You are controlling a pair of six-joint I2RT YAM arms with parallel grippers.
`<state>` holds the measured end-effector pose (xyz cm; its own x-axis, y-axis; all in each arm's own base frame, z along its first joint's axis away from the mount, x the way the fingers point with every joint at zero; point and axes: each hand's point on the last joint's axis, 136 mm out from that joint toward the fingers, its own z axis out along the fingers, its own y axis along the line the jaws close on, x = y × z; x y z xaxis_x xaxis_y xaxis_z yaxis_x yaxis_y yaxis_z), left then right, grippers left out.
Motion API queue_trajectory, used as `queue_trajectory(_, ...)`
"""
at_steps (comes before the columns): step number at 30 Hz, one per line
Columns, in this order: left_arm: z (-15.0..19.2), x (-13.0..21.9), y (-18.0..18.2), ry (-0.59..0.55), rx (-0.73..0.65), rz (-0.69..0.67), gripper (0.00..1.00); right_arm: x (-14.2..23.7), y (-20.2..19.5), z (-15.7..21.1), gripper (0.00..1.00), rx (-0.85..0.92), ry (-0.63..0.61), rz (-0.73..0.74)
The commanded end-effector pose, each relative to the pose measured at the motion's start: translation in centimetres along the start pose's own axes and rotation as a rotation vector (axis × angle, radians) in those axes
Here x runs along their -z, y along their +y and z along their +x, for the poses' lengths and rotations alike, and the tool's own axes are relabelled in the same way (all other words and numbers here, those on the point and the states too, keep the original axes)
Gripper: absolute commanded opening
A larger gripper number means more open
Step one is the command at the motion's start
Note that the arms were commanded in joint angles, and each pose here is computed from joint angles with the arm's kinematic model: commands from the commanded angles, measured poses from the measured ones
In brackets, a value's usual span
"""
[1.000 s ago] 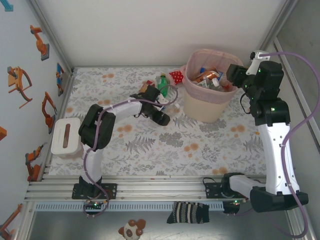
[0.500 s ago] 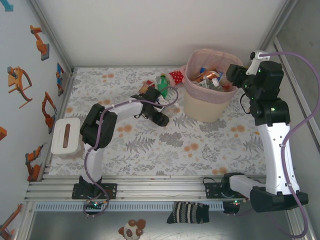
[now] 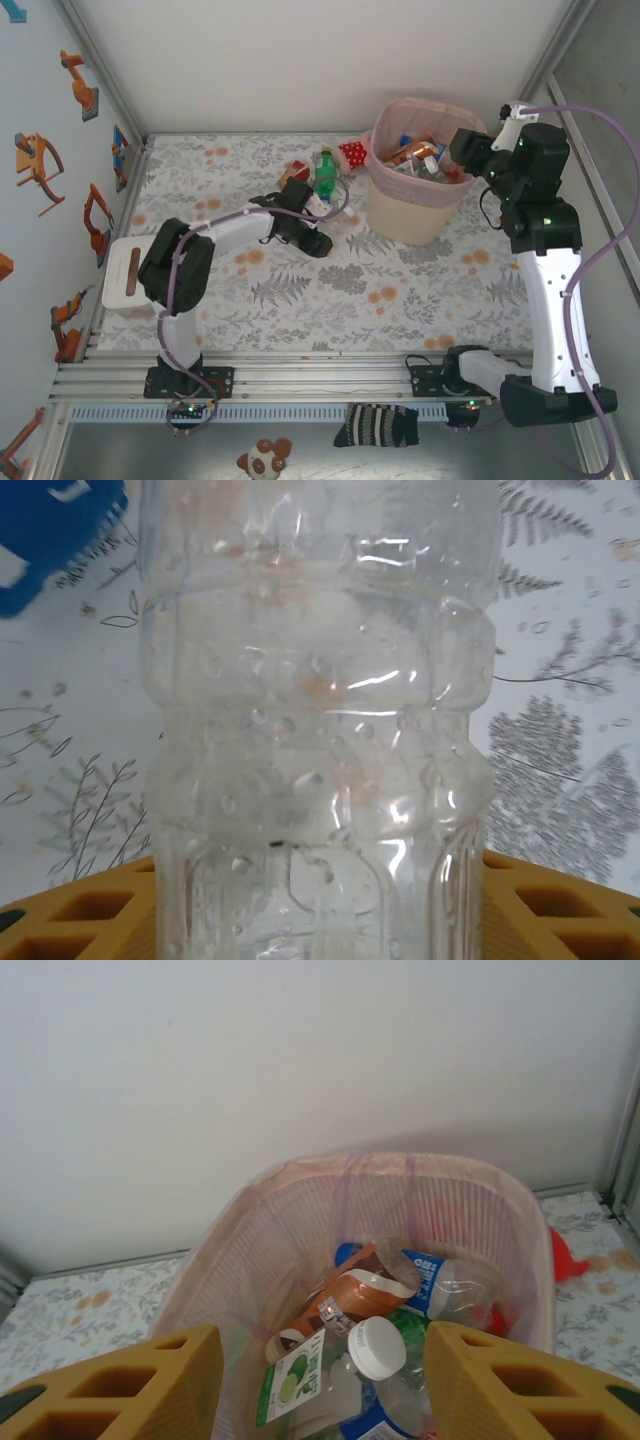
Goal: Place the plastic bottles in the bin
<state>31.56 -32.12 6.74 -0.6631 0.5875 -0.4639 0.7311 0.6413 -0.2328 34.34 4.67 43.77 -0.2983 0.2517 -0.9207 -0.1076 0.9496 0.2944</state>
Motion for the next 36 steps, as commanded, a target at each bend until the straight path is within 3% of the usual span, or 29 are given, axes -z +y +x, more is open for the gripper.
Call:
queue_trajectory(1,-2.9,4.3,-1.2,-0.157,-0.009,-0.013,0.57,0.4,1.5,-0.3,0.55,-0.034,-0.012,-0.093)
queue_trajectory(6,-4.7,9.2,-2.8,-0.324,-0.025,0.005,0.57,0.3,4.0,-0.3,0.55,-0.068,-0.004,-0.246)
queue_trajectory(12,-7.1,15.4,-6.4,-0.551,-0.108,0.124,0.57,0.5,7.9,-0.7,0.55,-0.143,0.001,-0.477)
queue_trajectory(20,-9.5,22.6,-10.7,-0.772,-0.193,0.286,0.55,0.2,12.4,-0.3,0.59,-0.156,0.048,-0.635)
queue_trajectory(27,-10.3,25.7,-12.9,-0.842,-0.229,0.394,0.54,0.2,16.7,0.1,0.64,-0.134,0.079,-0.757)
queue_trajectory(36,-10.4,25.6,-13.6,-0.833,-0.234,0.443,0.53,-0.8,20.0,1.0,0.65,-0.137,0.119,-0.837)
